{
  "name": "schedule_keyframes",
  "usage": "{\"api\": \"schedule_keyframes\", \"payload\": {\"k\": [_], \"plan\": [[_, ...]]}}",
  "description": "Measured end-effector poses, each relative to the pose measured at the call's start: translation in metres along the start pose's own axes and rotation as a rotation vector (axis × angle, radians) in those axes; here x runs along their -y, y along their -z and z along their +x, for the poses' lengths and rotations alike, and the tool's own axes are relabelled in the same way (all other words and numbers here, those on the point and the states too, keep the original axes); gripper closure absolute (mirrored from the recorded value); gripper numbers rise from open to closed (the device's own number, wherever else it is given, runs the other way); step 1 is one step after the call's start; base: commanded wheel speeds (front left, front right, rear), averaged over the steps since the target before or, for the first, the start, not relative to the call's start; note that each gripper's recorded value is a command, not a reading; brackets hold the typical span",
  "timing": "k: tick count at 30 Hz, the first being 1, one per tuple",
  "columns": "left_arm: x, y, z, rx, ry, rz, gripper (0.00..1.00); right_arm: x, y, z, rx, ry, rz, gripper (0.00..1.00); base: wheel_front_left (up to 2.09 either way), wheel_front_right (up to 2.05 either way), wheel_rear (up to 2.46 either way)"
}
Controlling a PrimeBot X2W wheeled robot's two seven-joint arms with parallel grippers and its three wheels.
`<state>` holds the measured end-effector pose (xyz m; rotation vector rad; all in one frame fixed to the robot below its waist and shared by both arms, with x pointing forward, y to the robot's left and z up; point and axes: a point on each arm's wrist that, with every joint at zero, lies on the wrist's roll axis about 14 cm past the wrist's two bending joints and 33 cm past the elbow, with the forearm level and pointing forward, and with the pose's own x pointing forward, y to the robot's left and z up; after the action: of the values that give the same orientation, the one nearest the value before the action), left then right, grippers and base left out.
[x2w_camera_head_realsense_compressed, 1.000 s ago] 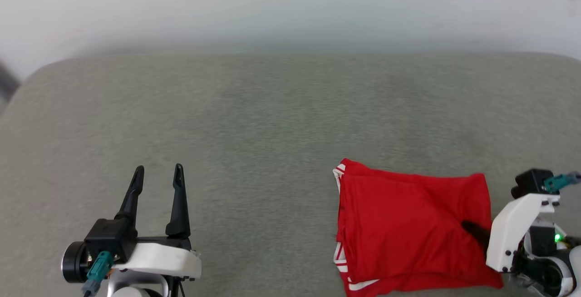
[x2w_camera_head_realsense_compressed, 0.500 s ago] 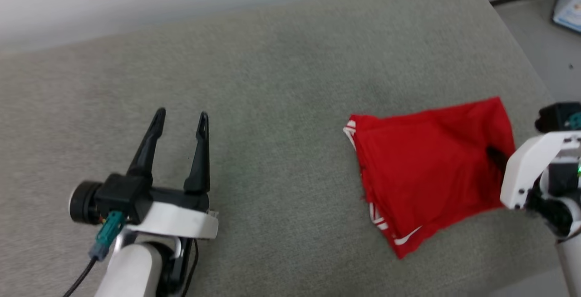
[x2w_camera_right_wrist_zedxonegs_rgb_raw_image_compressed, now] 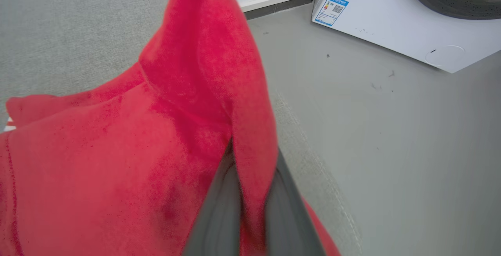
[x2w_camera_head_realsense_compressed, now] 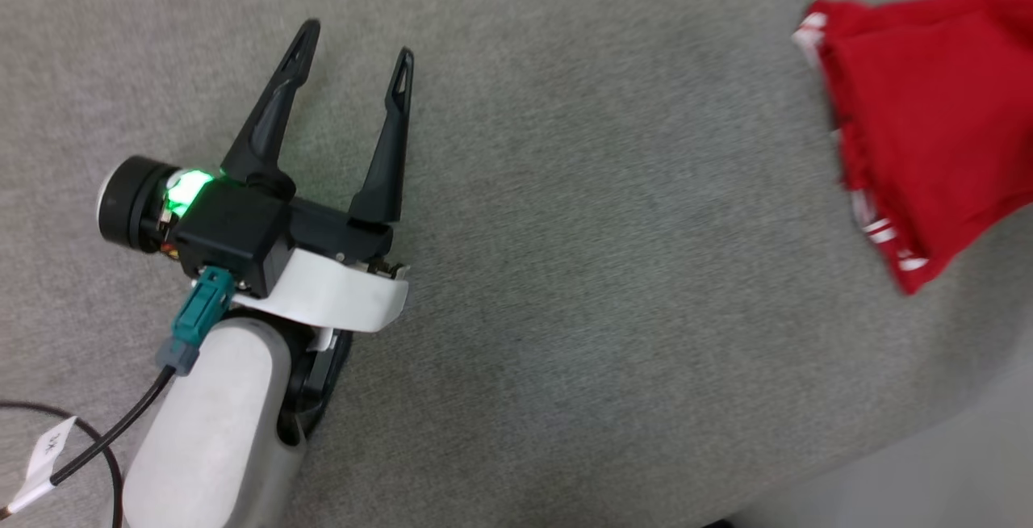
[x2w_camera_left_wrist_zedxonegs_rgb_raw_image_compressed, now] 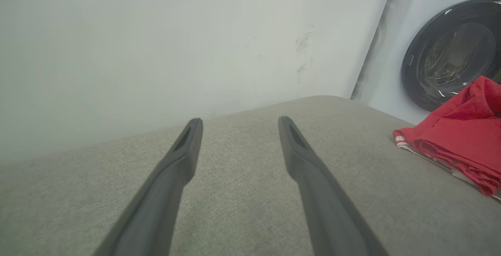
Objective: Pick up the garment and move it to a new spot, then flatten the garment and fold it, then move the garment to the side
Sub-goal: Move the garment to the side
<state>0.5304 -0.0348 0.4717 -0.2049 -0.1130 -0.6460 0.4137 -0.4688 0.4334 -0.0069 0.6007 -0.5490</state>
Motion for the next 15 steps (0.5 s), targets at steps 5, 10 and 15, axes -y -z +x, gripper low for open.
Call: {"api": "schedule_keyframes", "payload": {"k": [5, 10, 15], "plan": [[-0.010, 0.021, 0.002, -0.026, -0.004, -0.009, 0.00, -0.002, 0.004, 0.027, 0.021, 0.038, -0.005, 1.00, 0.00, 0.00, 0.00], [-0.021, 0.035, -0.002, -0.052, -0.025, -0.006, 0.00, -0.016, 0.035, 0.045, -0.017, 0.045, 0.010, 0.00, 0.00, 0.00, 0.00], [-0.023, 0.031, -0.004, -0.051, -0.035, -0.001, 0.00, -0.002, 0.030, 0.041, 0.040, 0.087, 0.003, 0.00, 0.00, 0.00, 0.00]]}}
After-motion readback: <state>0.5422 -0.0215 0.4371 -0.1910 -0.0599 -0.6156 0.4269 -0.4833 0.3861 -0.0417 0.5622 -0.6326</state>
